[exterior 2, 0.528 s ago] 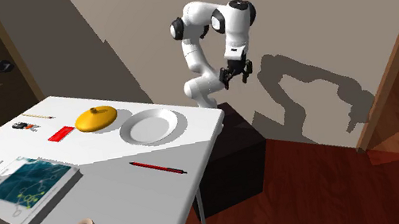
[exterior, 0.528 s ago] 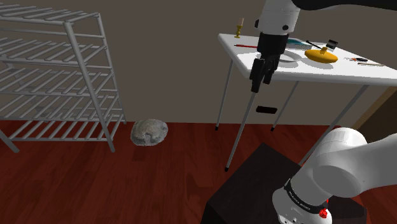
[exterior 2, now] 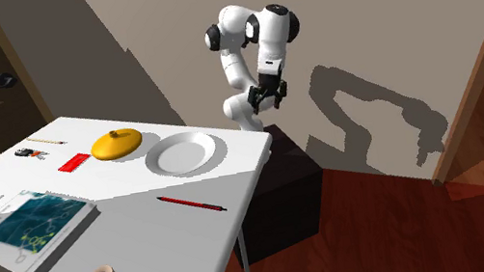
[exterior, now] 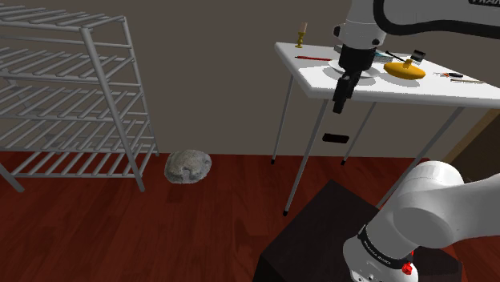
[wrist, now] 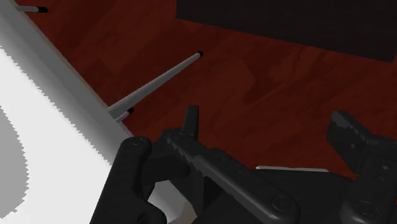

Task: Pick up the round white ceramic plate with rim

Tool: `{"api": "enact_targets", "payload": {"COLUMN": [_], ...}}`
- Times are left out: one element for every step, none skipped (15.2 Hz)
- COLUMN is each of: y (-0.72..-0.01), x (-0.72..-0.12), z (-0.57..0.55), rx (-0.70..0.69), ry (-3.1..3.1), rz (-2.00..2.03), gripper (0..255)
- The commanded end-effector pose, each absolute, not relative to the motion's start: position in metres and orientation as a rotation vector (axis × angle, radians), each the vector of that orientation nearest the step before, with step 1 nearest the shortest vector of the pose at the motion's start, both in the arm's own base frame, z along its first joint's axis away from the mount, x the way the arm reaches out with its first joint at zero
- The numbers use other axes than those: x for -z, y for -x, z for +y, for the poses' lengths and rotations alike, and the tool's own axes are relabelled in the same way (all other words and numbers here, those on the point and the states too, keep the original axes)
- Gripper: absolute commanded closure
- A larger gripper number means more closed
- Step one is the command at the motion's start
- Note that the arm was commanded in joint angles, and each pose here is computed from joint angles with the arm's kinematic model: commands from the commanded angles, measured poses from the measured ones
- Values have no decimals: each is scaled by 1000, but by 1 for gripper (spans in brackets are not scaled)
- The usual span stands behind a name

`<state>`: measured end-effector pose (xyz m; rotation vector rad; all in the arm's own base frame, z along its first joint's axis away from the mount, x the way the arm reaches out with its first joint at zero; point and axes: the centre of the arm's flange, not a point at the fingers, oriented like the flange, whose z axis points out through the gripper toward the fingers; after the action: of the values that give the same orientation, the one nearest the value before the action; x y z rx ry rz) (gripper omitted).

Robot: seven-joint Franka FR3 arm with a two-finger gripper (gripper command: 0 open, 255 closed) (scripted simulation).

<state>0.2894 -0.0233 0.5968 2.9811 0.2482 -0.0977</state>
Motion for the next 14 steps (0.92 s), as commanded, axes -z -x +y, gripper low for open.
{"api": "enact_targets", "payload": {"y": [-285, -283, -282, -281, -280, -279, -278, -278, -278, -278, -278, -278, -278, -279], "x": [-597, -597, -597, -598, -599, -600, -601, -602, -604, -606, -608, -611, -613, -616], "z": [-41, -50, -59, -69, -78, -88, -97, -106, -116, -125, -134, -143, -152, -161], "rx": [75, 63, 51, 40, 29, 18, 7, -4, -14, -25, -35, -45, -56, -65], "ry": [-2920, -2892, -2863, -2834, -2804, -2775, -2745, -2715, -2684, -2654, -2623, -2593, -2562, -2531], "rz": [304, 329, 353, 377, 401, 424, 447, 470, 492, 513, 534, 555, 576, 596], "gripper": [0, 0, 0, 0, 0, 0, 0, 0, 0, 0, 0, 0, 0, 0]}}
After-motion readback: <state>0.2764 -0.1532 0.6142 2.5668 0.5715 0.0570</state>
